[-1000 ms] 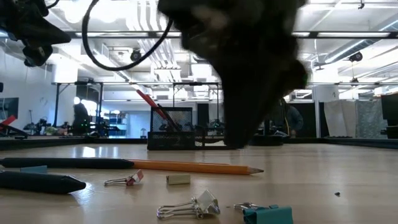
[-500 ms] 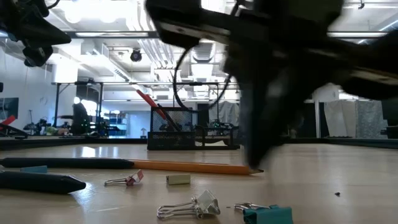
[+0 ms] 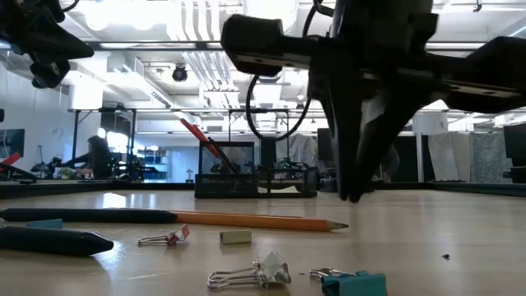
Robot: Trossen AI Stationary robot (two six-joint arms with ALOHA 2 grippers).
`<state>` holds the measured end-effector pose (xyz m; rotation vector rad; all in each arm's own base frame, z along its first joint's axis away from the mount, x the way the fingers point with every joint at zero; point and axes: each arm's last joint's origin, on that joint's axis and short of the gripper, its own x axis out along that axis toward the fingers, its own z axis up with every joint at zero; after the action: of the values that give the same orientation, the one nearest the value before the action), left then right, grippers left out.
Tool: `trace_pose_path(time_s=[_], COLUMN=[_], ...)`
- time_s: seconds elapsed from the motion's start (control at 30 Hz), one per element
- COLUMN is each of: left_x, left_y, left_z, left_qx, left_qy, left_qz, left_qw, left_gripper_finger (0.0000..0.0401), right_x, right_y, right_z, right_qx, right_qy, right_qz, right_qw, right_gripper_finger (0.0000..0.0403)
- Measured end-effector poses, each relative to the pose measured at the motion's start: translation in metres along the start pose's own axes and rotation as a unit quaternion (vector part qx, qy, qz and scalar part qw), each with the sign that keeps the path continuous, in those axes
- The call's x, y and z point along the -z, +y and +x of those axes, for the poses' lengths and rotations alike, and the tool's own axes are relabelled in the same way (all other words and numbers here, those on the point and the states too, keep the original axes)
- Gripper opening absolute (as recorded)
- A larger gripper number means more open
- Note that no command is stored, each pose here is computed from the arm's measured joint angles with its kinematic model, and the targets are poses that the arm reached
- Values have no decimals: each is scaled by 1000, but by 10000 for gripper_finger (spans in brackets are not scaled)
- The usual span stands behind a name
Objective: Pick and place office supplies into organizer
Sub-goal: Put the top pencil into the black organizer
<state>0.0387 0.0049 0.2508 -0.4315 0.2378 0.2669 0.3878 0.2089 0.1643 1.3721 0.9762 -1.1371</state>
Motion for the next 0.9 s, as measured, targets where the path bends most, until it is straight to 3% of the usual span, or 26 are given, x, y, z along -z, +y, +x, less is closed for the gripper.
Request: trace_pose_path(time_s=[0.53, 0.9], left_x=[0, 0], left_y=[0, 0], left_z=[0, 0], left_qx=[0, 0], left_qy=[1, 1], left_qz=[0, 0], left_qw=[1000, 1000], left_gripper_finger=[4, 4], right_x=[-8, -12], right_y=[-1, -4], right_z=[19, 8], right_qx=[-20, -4], right_qy=[-2, -18], right_qz=[-4, -13], right_qw=[1000, 1000], right_gripper_finger=[8, 8])
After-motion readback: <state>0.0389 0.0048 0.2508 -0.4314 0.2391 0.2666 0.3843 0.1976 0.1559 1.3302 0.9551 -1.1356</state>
